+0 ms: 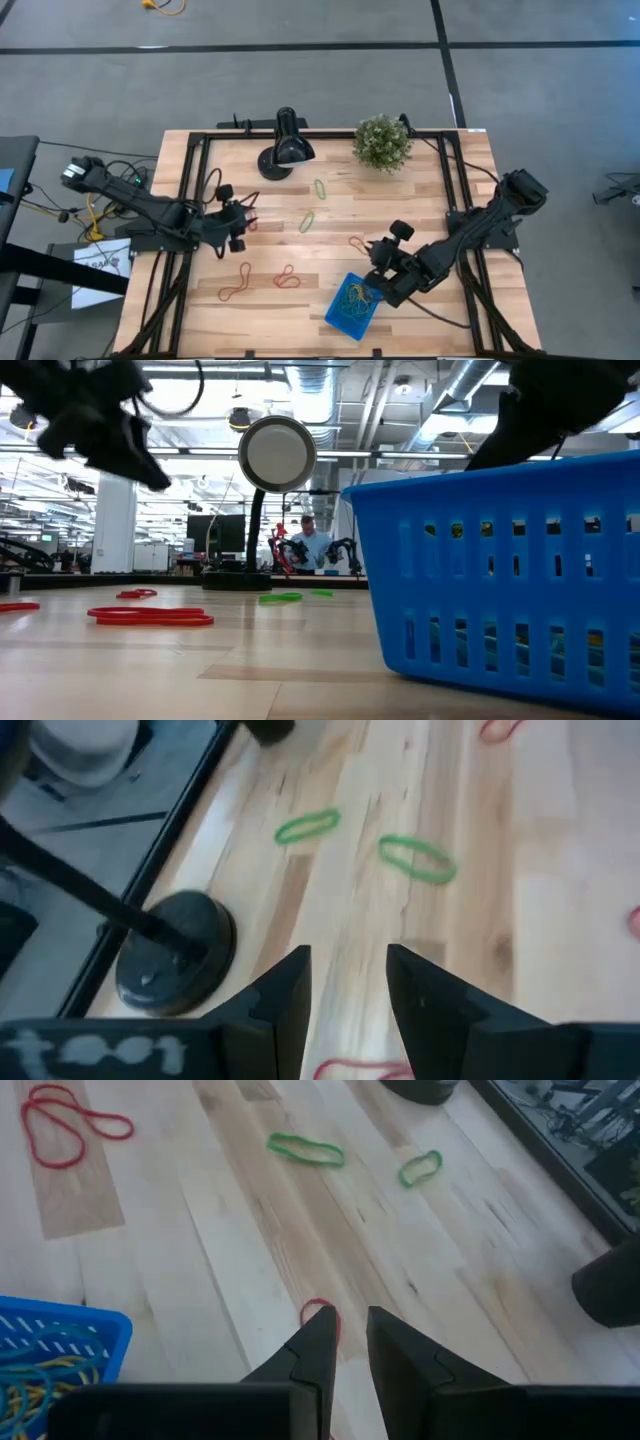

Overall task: Pick and place items into bin
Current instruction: Put the red rubber band into the blue bin

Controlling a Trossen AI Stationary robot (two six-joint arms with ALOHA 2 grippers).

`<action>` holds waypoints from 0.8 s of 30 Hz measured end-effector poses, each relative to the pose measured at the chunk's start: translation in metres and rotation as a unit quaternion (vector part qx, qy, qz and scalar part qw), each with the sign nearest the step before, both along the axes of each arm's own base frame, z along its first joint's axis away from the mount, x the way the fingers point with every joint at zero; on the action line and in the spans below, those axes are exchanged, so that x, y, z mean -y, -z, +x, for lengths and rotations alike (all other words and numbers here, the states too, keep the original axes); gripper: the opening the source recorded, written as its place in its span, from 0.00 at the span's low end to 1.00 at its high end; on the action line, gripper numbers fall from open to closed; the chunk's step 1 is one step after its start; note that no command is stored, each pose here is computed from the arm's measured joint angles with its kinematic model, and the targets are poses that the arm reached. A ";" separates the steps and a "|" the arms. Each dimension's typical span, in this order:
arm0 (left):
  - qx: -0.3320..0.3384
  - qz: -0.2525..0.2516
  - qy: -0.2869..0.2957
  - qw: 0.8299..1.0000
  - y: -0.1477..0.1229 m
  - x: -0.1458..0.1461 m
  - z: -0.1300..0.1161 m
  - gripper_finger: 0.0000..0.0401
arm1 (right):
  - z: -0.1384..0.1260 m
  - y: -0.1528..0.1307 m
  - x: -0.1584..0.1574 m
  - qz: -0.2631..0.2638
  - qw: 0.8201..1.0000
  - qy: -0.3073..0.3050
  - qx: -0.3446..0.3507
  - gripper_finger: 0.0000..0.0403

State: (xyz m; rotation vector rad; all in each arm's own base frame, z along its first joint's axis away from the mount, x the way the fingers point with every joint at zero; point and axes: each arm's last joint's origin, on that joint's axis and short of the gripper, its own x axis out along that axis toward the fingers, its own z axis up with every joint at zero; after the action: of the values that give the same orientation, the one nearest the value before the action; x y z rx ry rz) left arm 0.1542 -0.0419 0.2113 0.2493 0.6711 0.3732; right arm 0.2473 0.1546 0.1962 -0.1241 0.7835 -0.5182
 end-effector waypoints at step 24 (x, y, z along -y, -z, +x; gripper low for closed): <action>-0.142 -0.131 0.009 0.981 0.048 0.002 0.004 0.36 | 0.007 -0.017 0.002 0.072 0.995 -0.013 0.066 0.13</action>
State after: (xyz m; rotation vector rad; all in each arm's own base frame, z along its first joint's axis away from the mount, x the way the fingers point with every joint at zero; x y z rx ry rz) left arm 0.1584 -0.0439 0.1635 0.0574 0.9886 0.2305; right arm 0.2541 0.1525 0.2132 0.0341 0.6860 -0.4390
